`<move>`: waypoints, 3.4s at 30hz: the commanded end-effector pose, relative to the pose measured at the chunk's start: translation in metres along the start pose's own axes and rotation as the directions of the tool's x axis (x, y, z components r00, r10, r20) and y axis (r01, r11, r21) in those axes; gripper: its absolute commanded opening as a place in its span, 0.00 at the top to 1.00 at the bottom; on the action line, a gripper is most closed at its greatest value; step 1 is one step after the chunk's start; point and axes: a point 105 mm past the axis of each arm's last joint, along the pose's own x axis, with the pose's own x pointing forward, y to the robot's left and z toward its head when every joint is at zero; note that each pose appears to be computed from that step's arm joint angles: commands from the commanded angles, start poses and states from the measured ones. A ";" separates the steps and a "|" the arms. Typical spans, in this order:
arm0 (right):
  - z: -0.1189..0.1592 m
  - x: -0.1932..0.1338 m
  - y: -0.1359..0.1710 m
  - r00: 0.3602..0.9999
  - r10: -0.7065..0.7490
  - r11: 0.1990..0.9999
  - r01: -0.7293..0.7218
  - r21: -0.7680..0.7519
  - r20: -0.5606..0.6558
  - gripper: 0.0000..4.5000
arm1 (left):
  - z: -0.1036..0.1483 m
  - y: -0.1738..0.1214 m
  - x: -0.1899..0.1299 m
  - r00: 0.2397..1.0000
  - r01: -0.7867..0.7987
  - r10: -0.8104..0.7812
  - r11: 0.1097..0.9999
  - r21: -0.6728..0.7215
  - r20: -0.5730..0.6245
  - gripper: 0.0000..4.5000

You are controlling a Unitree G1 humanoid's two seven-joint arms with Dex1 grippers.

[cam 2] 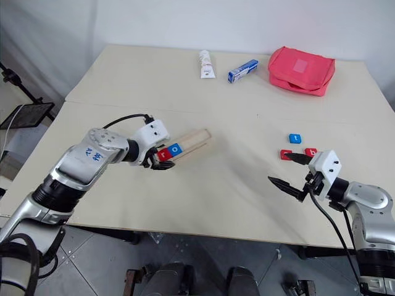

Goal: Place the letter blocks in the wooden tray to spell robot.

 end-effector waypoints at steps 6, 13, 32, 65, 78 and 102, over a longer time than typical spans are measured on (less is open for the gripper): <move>0.015 -0.027 -0.007 0.995 -0.097 0.993 0.098 -0.068 0.013 0.00 | 0.044 -0.036 0.025 0.973 0.209 -0.225 0.955 0.212 0.056 0.25; 0.007 -0.057 -0.004 0.992 -0.116 0.991 0.112 -0.075 -0.048 0.00 | 0.057 -0.071 0.043 0.931 0.332 -0.362 0.883 0.330 0.032 0.25; 0.003 -0.076 0.013 0.980 -0.187 0.981 0.184 -0.055 -0.072 0.00 | 0.068 -0.093 0.070 0.926 0.344 -0.377 0.842 0.416 -0.003 0.00; -0.001 -0.038 -0.007 0.873 -0.478 0.848 0.488 0.206 -0.100 0.00 | -0.015 -0.037 -0.033 0.658 0.085 -0.299 0.942 0.326 0.692 0.00; -0.013 -0.060 -0.011 0.798 -0.577 0.769 0.603 0.212 -0.177 0.00 | -0.046 -0.049 -0.022 0.665 0.166 -0.387 0.910 0.380 0.638 0.00; -0.018 -0.050 -0.036 0.773 -0.601 0.737 0.635 0.233 -0.205 0.00 | -0.029 -0.050 -0.024 0.608 0.140 -0.406 0.901 0.410 0.683 0.00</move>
